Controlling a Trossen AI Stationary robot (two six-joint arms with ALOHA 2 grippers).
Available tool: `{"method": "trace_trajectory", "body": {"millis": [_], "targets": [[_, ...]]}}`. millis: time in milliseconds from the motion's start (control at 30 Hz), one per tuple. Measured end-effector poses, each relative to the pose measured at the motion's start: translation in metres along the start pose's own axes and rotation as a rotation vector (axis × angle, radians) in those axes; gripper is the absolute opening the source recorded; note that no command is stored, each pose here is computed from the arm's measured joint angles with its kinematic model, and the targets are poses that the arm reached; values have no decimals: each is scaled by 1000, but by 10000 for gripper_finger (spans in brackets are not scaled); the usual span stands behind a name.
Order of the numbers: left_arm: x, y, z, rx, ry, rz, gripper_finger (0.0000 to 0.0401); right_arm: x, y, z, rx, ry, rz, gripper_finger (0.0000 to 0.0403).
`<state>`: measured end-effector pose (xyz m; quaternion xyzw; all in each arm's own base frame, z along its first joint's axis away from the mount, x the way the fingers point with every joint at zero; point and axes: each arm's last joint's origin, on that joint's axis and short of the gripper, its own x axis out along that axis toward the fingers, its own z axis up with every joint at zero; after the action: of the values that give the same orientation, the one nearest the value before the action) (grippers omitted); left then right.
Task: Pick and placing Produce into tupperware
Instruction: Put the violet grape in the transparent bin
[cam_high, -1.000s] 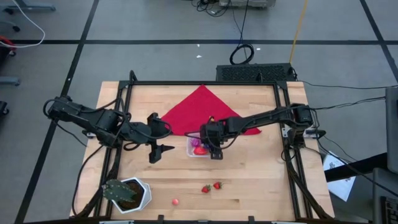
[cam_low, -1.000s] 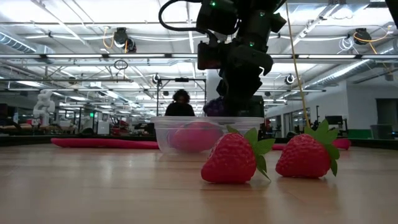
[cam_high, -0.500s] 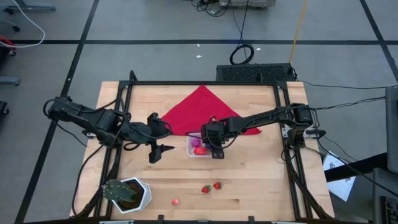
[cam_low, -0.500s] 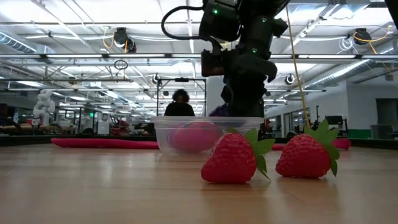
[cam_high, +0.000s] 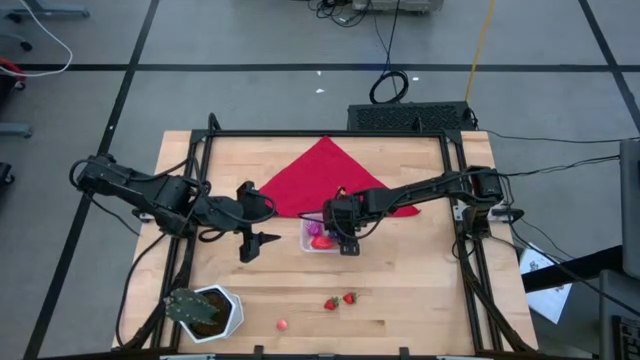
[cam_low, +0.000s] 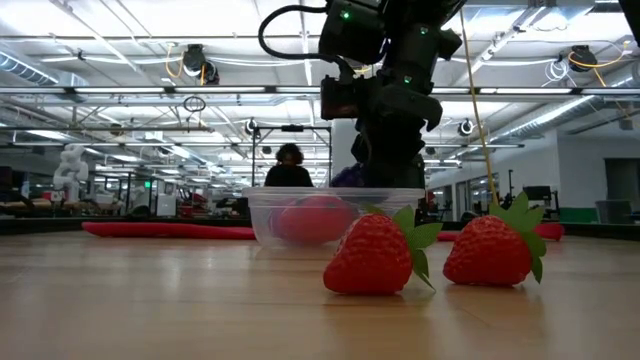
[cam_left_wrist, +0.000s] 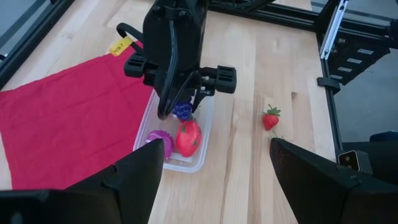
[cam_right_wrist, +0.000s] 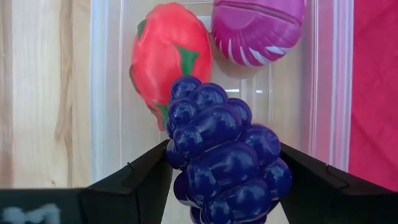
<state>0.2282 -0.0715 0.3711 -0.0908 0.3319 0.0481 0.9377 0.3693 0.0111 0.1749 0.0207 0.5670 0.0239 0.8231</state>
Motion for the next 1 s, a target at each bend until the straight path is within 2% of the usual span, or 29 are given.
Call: {"method": "trace_trajectory", "body": {"millis": [233, 700, 1000], "targets": [[0, 0, 0, 0, 0, 0, 296, 0, 0, 1, -44, -8, 0, 238], [0, 0, 0, 1, 0, 0, 296, 0, 0, 1, -47, -13, 0, 239], [0, 0, 0, 0, 0, 0, 296, 0, 0, 1, -47, -15, -4, 271]]}}
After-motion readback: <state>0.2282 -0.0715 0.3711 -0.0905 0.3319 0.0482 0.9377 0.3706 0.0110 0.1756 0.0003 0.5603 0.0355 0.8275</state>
